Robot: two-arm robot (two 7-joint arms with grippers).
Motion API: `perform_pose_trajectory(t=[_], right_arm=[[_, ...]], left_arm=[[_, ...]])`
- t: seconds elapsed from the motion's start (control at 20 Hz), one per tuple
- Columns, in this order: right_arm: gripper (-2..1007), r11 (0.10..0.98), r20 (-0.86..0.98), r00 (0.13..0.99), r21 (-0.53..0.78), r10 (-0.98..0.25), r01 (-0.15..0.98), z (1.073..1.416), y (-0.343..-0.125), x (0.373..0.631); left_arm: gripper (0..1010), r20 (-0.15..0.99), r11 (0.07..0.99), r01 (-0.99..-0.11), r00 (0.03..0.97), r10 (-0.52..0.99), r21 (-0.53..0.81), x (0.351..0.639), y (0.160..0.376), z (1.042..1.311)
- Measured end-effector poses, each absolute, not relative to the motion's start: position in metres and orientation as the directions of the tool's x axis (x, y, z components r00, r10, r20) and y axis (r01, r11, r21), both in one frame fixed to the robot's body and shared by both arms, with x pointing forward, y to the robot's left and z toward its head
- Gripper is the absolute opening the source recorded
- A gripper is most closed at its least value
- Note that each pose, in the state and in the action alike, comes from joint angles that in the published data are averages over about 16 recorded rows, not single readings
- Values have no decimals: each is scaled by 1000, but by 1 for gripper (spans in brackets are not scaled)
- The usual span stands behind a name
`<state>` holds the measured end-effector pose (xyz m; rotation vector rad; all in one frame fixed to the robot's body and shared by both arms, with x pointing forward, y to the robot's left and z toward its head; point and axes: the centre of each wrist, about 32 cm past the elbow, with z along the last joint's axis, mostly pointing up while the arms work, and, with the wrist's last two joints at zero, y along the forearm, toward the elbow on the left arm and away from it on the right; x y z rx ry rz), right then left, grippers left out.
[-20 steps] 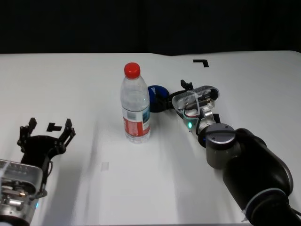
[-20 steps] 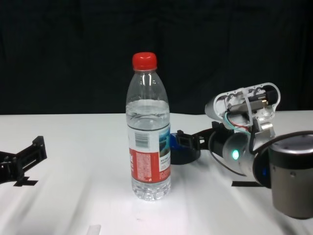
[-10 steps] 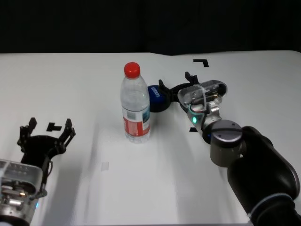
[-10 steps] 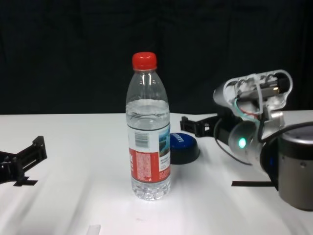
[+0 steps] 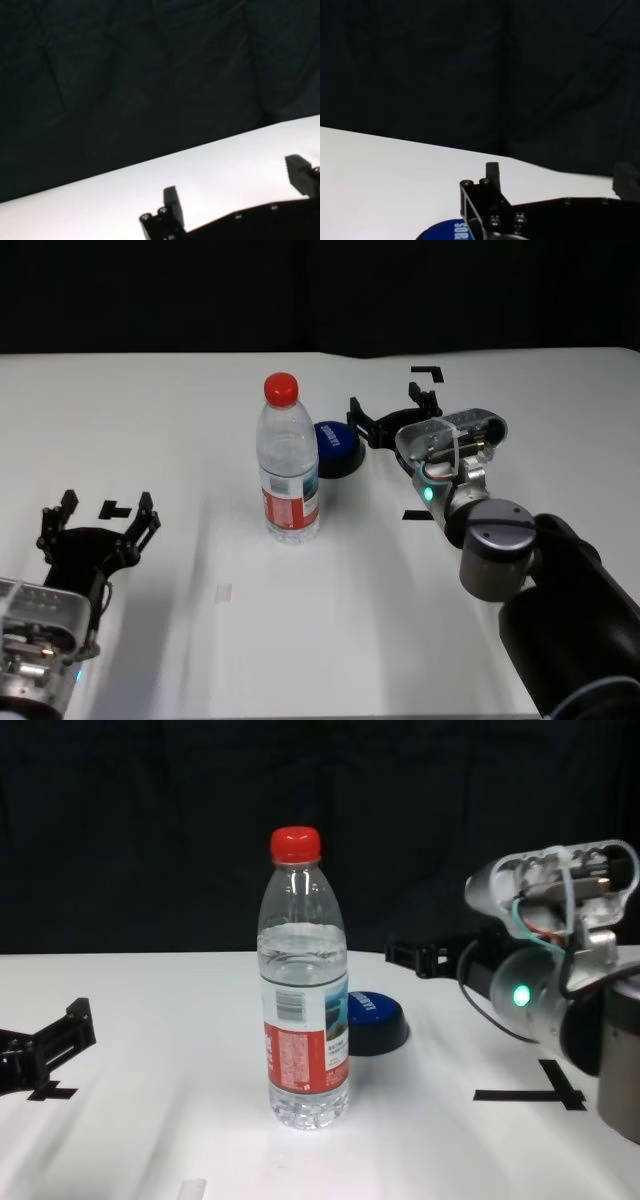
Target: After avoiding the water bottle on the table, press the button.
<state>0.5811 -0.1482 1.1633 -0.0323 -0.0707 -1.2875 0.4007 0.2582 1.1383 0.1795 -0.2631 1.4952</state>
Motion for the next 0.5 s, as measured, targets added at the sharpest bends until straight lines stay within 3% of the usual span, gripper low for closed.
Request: perform_pose_trajectory(t=[0.5], right_arm=[[1003,266,58,264,51,-963,963,1171,-160,559]], left_arm=[[1003,282,70,-997,55,958,-44,401,258,1138]])
